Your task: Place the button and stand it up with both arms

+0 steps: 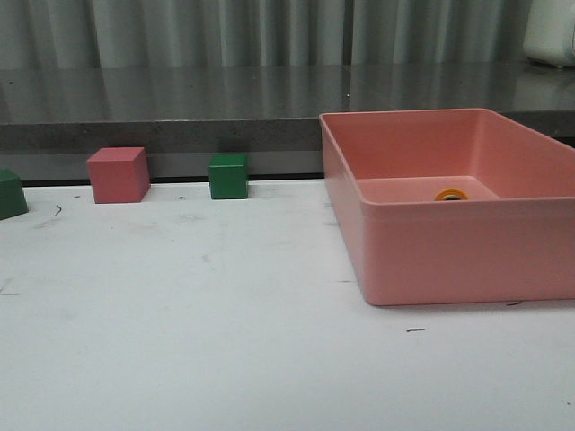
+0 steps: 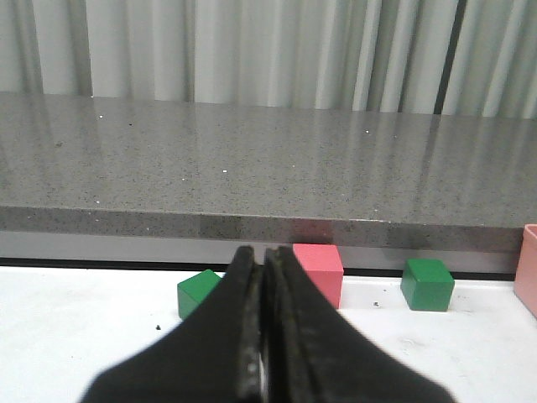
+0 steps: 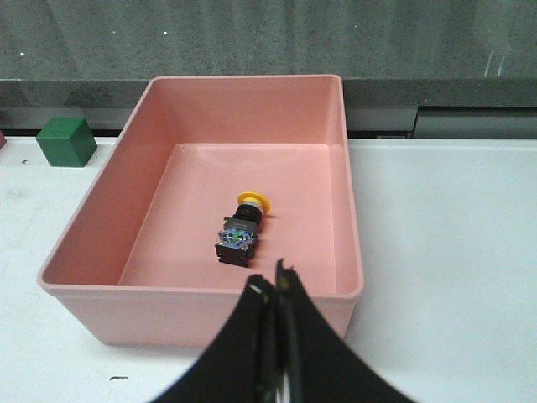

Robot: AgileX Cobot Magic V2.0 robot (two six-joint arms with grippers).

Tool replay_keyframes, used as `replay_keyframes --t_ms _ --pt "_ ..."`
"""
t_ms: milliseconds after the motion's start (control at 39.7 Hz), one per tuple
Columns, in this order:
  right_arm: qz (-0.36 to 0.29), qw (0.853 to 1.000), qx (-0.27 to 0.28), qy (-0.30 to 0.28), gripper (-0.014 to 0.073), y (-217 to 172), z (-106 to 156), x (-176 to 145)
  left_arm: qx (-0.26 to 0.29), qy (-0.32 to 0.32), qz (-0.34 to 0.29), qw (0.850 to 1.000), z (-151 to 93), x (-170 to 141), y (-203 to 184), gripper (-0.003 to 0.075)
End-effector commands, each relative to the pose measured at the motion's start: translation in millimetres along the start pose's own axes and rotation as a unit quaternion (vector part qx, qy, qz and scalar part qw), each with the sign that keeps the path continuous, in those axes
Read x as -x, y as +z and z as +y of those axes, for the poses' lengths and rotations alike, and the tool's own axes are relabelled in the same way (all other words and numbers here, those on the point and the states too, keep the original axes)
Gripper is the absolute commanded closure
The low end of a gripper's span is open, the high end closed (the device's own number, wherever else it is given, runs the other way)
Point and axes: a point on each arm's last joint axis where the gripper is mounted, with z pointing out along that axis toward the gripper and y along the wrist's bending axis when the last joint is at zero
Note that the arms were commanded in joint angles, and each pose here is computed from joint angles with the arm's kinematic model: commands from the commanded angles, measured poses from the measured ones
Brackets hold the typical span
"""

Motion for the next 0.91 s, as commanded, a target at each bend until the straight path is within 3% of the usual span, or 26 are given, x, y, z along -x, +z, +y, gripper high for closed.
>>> replay_keyframes --t_ms 0,126,202,328,378,429,655,882 --pt "-0.058 0.998 0.003 -0.001 0.0620 -2.3 1.4 19.4 -0.006 0.000 -0.050 0.999 -1.5 18.8 -0.1 0.0740" --pt "-0.058 0.998 0.003 -0.001 0.0461 -2.3 1.4 19.4 -0.006 0.000 -0.050 0.999 -1.5 18.8 -0.1 0.0685" --pt "-0.058 0.998 0.003 -0.001 0.0300 -2.3 1.4 19.4 -0.006 0.000 -0.049 0.999 -1.5 18.6 -0.1 0.0539" --pt "-0.059 0.998 0.003 -0.001 0.0035 -2.3 1.4 19.7 -0.006 0.000 -0.049 0.999 -1.5 18.6 -0.1 0.0181" --pt "-0.060 0.998 0.003 -0.001 -0.0026 -2.4 1.5 19.9 -0.006 0.000 -0.049 0.999 -1.5 18.6 -0.1 0.0071" --pt "-0.060 0.998 0.003 -0.001 -0.0066 -2.4 1.5 19.9 -0.006 0.000 -0.049 0.999 -1.5 18.6 -0.1 0.0015" --pt "-0.033 0.999 0.003 0.009 -0.0067 12.6 1.5 20.4 -0.006 0.000 -0.052 0.999 -1.5 19.1 -0.1 0.0049" --pt "0.026 1.000 -0.002 0.010 -0.0067 53.9 3.8 50.7 -0.006 0.000 -0.052 0.999 -1.5 19.1 -0.1 0.0049"
